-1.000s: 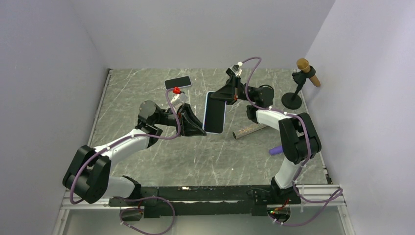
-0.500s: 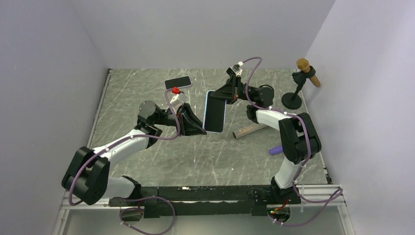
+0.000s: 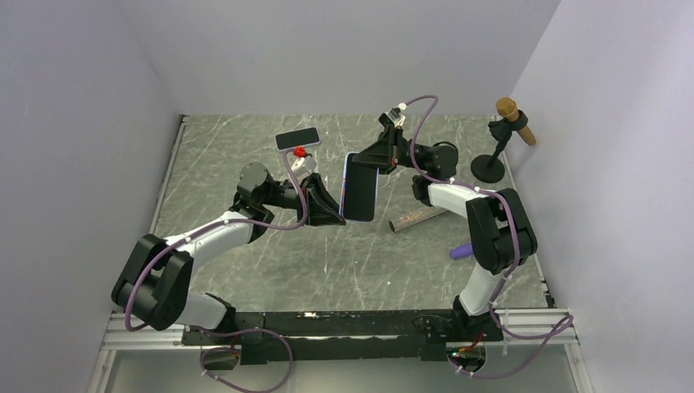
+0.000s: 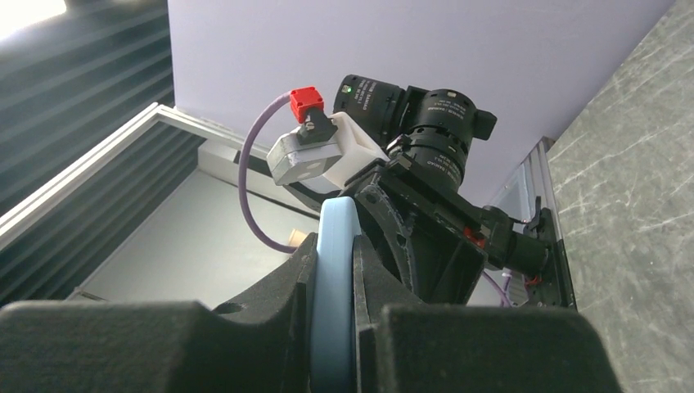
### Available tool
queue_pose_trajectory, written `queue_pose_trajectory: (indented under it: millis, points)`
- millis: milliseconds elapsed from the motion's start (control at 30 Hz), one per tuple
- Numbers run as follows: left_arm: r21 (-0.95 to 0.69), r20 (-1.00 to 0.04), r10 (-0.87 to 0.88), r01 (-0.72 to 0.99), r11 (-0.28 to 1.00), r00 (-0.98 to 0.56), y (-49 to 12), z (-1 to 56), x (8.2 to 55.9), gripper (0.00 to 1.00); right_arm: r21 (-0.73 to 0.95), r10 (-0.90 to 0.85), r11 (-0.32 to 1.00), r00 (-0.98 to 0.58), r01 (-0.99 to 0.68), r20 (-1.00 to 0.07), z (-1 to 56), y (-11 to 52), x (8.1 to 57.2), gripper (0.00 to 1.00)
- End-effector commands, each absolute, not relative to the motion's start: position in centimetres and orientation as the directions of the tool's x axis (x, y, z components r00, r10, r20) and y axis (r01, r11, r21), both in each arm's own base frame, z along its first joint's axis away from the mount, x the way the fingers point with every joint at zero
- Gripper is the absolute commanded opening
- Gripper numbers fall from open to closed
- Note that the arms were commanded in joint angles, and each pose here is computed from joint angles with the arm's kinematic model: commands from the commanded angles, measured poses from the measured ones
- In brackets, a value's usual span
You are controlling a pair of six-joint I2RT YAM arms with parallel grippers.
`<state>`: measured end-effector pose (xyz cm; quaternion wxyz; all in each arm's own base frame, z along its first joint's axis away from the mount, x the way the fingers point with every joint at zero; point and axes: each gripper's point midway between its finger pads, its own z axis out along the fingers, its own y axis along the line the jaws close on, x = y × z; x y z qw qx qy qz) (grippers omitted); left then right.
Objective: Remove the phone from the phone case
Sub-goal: Remove the phone case from the phone.
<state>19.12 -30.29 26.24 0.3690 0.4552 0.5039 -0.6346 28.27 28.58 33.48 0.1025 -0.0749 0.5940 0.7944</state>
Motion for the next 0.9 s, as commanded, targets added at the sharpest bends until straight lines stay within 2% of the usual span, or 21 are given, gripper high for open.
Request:
queue_pose_trajectory:
  millis: [0, 100, 267, 300, 367, 433, 533, 633, 767, 867]
  points:
    - [-0.175, -0.974, -0.149, 0.984, 0.027, -0.169, -30.5, 28.8, 25.6, 0.0, 0.901, -0.052, -0.371, -0.964, -0.225, -0.262, 37.0, 28.9, 23.7, 0.0]
    - [-0.2, -0.969, -0.16, 0.976, 0.081, -0.186, -30.3, 29.0, 26.3, 0.0, 0.903, -0.048, -0.365, -0.964, -0.228, -0.263, 36.9, 29.0, 23.8, 0.0]
    - [-0.351, -0.932, -0.178, 0.913, 0.209, -0.317, -29.3, 28.9, 26.8, 0.0, 0.901, -0.008, -0.349, -0.96, -0.259, -0.28, 36.9, 29.1, 24.6, 0.0]
    - [-0.382, -0.921, -0.183, 0.893, 0.24, -0.345, -28.9, 28.8, 26.8, 0.03, 0.897, 0.008, -0.342, -0.955, -0.282, -0.297, 36.8, 29.1, 24.9, 0.0]
    - [-0.449, -0.893, -0.178, 0.847, 0.286, -0.413, -28.4, 28.3, 26.6, 0.18, 0.896, 0.036, -0.321, -0.949, -0.307, -0.313, 36.7, 29.4, 25.4, 0.0]
    - [-0.475, -0.88, -0.158, 0.832, 0.288, -0.448, -27.9, 28.1, 25.4, 0.4, 0.893, 0.066, -0.297, -0.94, -0.338, -0.334, 36.8, 29.4, 26.0, 0.0]
    - [-0.495, -0.869, -0.159, 0.824, 0.275, -0.469, -27.1, 28.9, 23.3, 0.67, 0.896, 0.124, -0.244, -0.928, -0.37, -0.35, 36.7, 29.3, 27.4, 0.0]
    - [-0.519, -0.855, -0.157, 0.817, 0.25, -0.494, -26.6, 30.1, 21.7, 0.8, 0.893, 0.175, -0.201, -0.912, -0.402, -0.37, 36.7, 28.8, 28.4, 0.0]
    - [-0.581, -0.813, -0.14, 0.771, 0.262, -0.565, -26.1, 30.7, 20.4, 0.83, 0.893, 0.23, -0.148, -0.893, -0.424, -0.386, 36.4, 27.9, 29.3, 0.0]
    - [-0.7, -0.706, -0.172, 0.639, 0.32, -0.687, -25.5, 30.1, 20.2, 0.83, 0.897, 0.256, -0.113, -0.884, -0.428, -0.39, 36.0, 27.4, 29.8, 0.0]
